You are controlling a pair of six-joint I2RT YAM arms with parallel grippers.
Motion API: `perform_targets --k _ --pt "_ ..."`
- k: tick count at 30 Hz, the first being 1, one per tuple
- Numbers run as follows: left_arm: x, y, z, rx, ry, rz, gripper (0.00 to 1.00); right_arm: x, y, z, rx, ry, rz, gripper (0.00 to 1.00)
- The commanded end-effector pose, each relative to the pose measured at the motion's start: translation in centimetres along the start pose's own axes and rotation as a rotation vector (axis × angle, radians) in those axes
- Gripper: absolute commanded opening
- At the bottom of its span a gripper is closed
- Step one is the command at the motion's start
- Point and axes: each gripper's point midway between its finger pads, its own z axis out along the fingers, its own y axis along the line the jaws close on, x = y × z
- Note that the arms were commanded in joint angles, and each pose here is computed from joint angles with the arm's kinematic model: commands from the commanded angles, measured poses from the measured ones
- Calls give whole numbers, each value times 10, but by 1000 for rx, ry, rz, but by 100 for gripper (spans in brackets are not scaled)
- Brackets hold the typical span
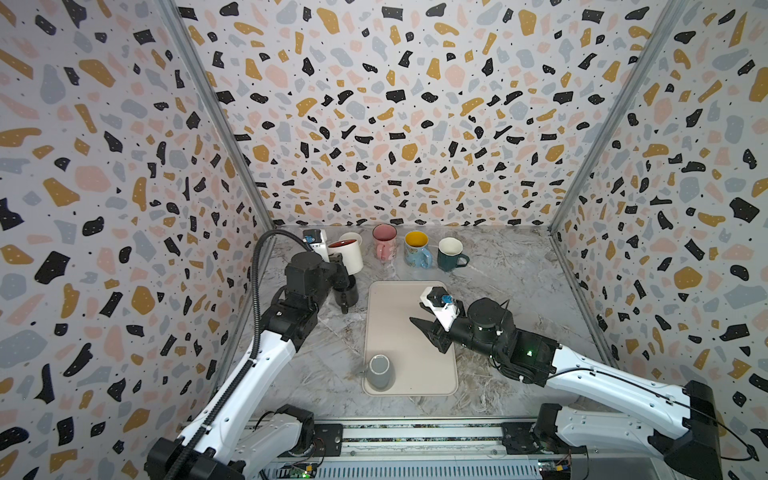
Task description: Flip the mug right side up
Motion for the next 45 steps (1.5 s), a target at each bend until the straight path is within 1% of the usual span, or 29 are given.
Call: perform_targets --k 1,3,5,7,12,16,23,26,31,37,40,45 --pt "-49 29 -9 -112 -251 -78 0 -4 -2 1 15 -19 -7 44" --pt "-51 44 -10 -156 -300 -110 0 -5 -2 2 16 -23 -8 44" --pt "-50 59 -9 -209 -331 -120 0 -5 -3 2 19 -25 -10 44" --pt "-55 69 -7 -233 -371 -127 0 -5 -4 3 26 -24 -12 44" --pt "-53 93 3 -318 -409 -109 0 -2 -8 3 37 -21 -11 44" --pt "-45 104 21 -343 -420 -103 0 -1 -11 4 43 -19 -8 44" --pt "-26 110 62 -335 -383 -82 0 3 -18 6 51 -13 3 44" --pt "-22 111 75 -333 -368 -64 0 4 -20 7 52 -12 10 44" --pt "-14 116 93 -342 -335 -31 0 7 -22 10 48 -5 15 44" --pt "2 116 115 -314 -283 -5 0 11 -22 14 41 3 21 43" --pt "12 117 126 -307 -250 -6 0 11 -24 15 43 4 23 43" --pt "26 121 134 -311 -230 -15 0 12 -25 15 43 5 26 43"
